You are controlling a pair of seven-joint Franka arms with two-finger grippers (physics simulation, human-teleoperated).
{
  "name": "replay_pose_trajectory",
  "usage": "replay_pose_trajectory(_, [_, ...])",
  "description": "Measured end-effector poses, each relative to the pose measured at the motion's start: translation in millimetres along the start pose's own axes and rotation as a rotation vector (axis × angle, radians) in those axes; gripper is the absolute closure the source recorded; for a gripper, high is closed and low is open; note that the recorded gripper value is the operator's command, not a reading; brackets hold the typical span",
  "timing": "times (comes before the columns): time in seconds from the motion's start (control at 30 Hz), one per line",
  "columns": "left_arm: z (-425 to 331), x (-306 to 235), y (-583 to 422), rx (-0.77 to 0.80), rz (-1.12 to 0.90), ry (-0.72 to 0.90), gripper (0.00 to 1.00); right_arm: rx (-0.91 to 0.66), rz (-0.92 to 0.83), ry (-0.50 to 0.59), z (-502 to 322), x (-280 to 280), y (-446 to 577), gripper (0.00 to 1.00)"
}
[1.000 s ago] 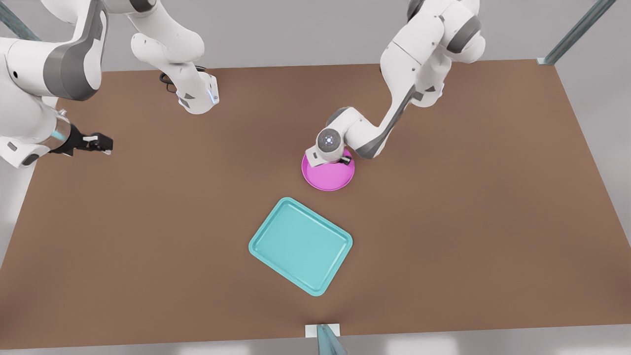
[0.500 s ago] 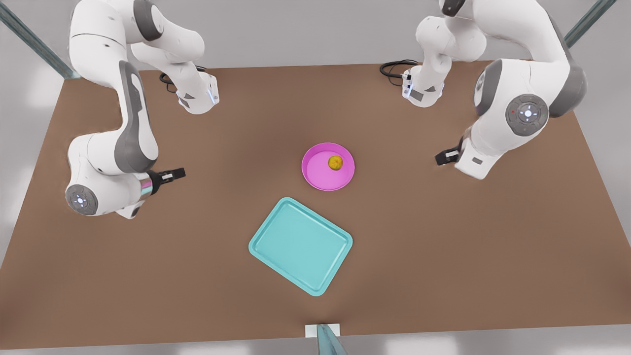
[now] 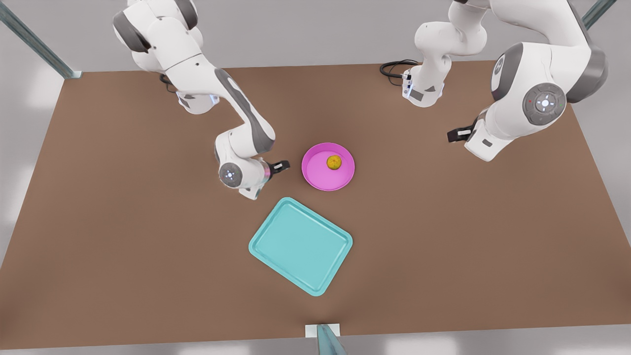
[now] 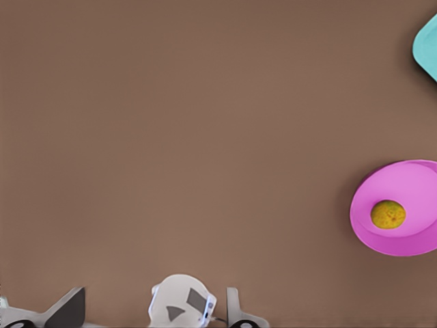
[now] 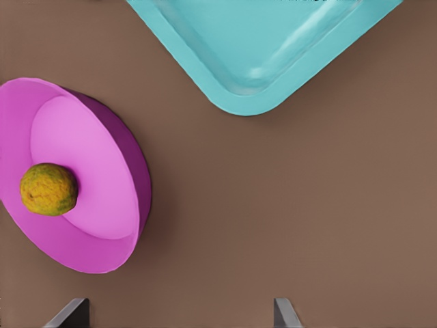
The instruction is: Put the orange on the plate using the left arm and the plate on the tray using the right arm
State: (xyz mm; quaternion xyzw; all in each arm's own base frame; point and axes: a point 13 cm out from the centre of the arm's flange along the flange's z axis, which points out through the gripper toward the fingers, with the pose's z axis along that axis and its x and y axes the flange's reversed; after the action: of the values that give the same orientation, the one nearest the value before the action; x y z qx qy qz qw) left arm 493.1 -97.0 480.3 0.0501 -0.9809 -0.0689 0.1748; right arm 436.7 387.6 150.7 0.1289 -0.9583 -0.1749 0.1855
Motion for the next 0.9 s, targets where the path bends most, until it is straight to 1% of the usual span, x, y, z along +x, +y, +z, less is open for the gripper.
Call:
replay_pose_trajectory(0.1, [3, 1, 2, -0.003, 0.01, 0.013, 0.0, -0.026, 0.025, -0.059, 23, -21, 24, 0.0])
replay_pose_trajectory(0.2, [5, 2, 3, -0.005, 0.022, 0.021, 0.0, -0.041, 0.059, -0.111, 28, -34, 30, 0.0])
replay_pose_trajectory(0.33, [8, 1, 2, -0.008, 0.035, 0.03, 0.0, -0.045, 0.091, -0.139, 35, -37, 31, 0.0])
replay_pose_trajectory(0.9, [10, 2, 3, -0.01, 0.065, 0.042, 0.0, -0.007, 0.104, -0.102, 100, -29, 44, 0.0])
